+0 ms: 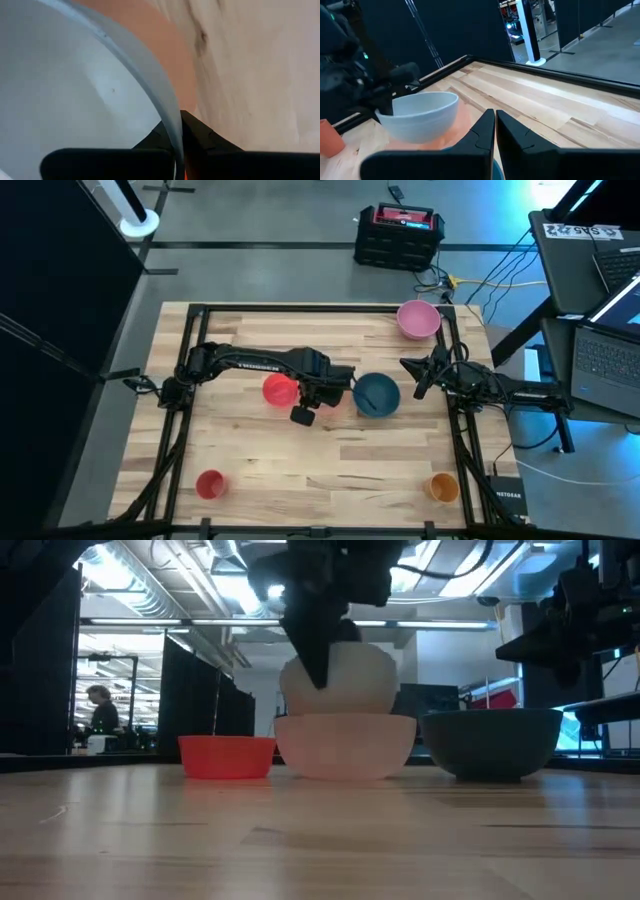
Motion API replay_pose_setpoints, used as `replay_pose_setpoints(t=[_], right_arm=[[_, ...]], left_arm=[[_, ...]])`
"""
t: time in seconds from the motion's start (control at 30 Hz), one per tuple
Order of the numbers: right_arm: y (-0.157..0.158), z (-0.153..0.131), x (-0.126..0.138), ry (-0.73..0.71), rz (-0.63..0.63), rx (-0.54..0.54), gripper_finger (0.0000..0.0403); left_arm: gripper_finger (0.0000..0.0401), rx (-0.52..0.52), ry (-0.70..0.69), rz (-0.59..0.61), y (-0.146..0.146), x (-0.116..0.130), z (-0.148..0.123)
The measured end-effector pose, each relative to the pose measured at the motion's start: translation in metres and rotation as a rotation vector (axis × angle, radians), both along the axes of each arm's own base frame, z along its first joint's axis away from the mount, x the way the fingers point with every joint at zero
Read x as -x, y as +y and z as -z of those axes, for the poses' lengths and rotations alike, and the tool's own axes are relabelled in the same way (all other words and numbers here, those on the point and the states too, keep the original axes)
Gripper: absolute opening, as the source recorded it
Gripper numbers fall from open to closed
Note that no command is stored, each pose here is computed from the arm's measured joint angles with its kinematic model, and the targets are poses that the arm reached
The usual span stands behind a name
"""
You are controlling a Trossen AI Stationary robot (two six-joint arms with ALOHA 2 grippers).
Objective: Nest bowls inside each other
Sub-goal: Stack the gray bowl on top of the light orange bowl, then stack the blue bowl on top of the gray bowl
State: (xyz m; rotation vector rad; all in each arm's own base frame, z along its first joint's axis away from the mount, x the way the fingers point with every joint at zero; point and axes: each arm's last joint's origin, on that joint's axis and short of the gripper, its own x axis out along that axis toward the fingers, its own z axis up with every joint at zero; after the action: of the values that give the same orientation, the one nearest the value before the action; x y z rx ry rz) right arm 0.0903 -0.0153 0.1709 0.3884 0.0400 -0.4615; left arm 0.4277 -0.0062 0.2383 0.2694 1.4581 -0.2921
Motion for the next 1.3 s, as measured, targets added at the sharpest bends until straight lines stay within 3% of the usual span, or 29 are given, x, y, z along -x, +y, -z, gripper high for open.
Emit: replay_pose_setpoints(t=[0.57, 0.7, 0.77, 0.83, 0.97, 1.3], right_arm=[[0.000, -0.001, 0.000, -0.007, 0.000, 0.000, 0.0000], [0.000, 0.000, 0.000, -0.028, 0.001, -0.044, 0.0000], [0.002, 0.000, -0.002, -0.016, -0.074, -0.052, 0.0000], [0.004, 0.003, -0.005, 0.010, -0.155, -0.081, 0.0001], [0.005, -0.005, -0.010, 0.102, -0.168, -0.163, 0.0021], [-0.015, -0.037, -0.049, 0.527, -0.076, -0.208, 0.0125]], left_arm=[[0.0093, -0.052, 0.019, 0.009, 0.001, 0.002, 0.006], [0.0103, -0.124, 0.020, -0.006, 0.007, 0.006, -0.032], [0.0103, -0.143, -0.032, -0.050, 0.015, 0.010, -0.059], [0.0104, -0.141, -0.125, -0.128, 0.028, 0.017, -0.087], [0.0104, -0.137, -0.257, -0.316, 0.057, 0.045, -0.134], [0.0104, -0.231, -0.266, -0.556, 0.106, 0.116, -0.166]])
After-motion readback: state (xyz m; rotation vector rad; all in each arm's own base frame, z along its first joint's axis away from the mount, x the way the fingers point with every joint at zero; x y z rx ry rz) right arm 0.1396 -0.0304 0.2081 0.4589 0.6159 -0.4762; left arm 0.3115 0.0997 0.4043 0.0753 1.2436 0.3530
